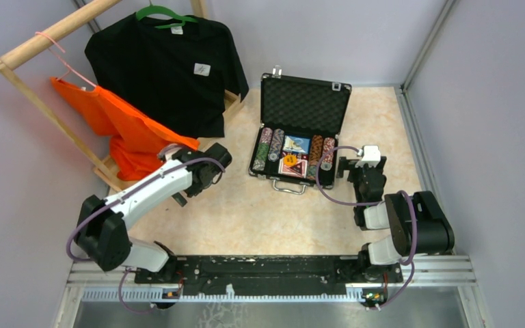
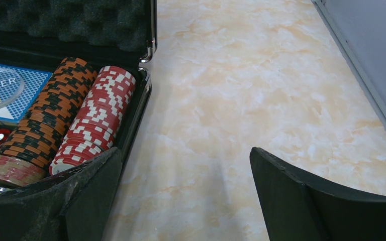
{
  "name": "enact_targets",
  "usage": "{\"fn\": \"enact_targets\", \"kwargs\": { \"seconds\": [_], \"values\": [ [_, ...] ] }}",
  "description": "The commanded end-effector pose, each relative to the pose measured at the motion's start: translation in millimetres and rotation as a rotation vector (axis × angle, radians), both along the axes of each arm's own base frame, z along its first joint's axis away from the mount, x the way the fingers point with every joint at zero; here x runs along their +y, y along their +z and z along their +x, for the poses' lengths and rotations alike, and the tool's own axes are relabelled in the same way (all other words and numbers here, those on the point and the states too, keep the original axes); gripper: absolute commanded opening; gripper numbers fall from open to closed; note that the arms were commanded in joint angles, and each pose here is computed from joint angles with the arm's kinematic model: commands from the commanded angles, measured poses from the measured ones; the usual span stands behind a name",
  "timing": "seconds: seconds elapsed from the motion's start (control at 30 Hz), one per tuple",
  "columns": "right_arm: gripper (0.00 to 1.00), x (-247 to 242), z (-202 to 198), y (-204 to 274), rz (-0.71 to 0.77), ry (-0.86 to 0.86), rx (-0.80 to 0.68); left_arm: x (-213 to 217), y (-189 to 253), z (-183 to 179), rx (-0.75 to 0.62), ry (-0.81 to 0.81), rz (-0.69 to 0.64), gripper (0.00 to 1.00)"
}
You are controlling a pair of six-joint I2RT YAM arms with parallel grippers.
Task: Pack up texas hold em set
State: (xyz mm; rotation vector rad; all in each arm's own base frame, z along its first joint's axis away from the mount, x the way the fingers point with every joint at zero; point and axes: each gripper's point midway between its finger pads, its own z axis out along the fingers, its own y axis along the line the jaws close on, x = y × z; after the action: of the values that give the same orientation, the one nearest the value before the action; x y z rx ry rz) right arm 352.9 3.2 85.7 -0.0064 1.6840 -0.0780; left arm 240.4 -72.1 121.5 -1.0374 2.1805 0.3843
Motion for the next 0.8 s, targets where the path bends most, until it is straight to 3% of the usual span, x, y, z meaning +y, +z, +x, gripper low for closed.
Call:
{"fn": "enact_targets", "kwargs": {
  "seconds": [0.0, 0.23, 0.33, 0.4, 0.5, 0.7, 0.77],
  "values": [
    [0.99, -0.2, 8.4, 23.1, 0.011, 0.0, -0.086, -3.6, -3.7, 2.5, 0.016, 0.014, 0.023, 0.99],
    [0.99, -0.2, 8.3, 23.0, 0.012, -0.001, -0.086, 8.1, 25.9, 11.1, 0.054, -0.007, 0.18, 0.99],
    [0.99, -0.1, 8.2, 22.9, 0.011, 0.0, -0.085, 7.1, 22.1, 30.4, 0.11, -0.228, 0.321, 0.99],
    [0.99, -0.1, 8.4, 23.1, 0.012, 0.001, -0.086, 12.3, 23.8, 24.1, 0.118, -0.165, 0.326, 0.99],
    [0.99, -0.2, 8.4, 23.1, 0.012, 0.0, -0.086, 2.8, 21.6, 21.5, 0.122, -0.195, 0.3, 0.99],
    [0.99, -0.2, 8.4, 23.0, 0.012, 0.0, -0.086, -43.5, 17.6, 27.8, 0.082, -0.55, 0.283, 0.99],
    [0.99, -0.1, 8.4, 23.1, 0.012, 0.0, -0.086, -47.6, 15.9, 25.6, 0.124, -0.61, 0.307, 0.99]
  ]
}}
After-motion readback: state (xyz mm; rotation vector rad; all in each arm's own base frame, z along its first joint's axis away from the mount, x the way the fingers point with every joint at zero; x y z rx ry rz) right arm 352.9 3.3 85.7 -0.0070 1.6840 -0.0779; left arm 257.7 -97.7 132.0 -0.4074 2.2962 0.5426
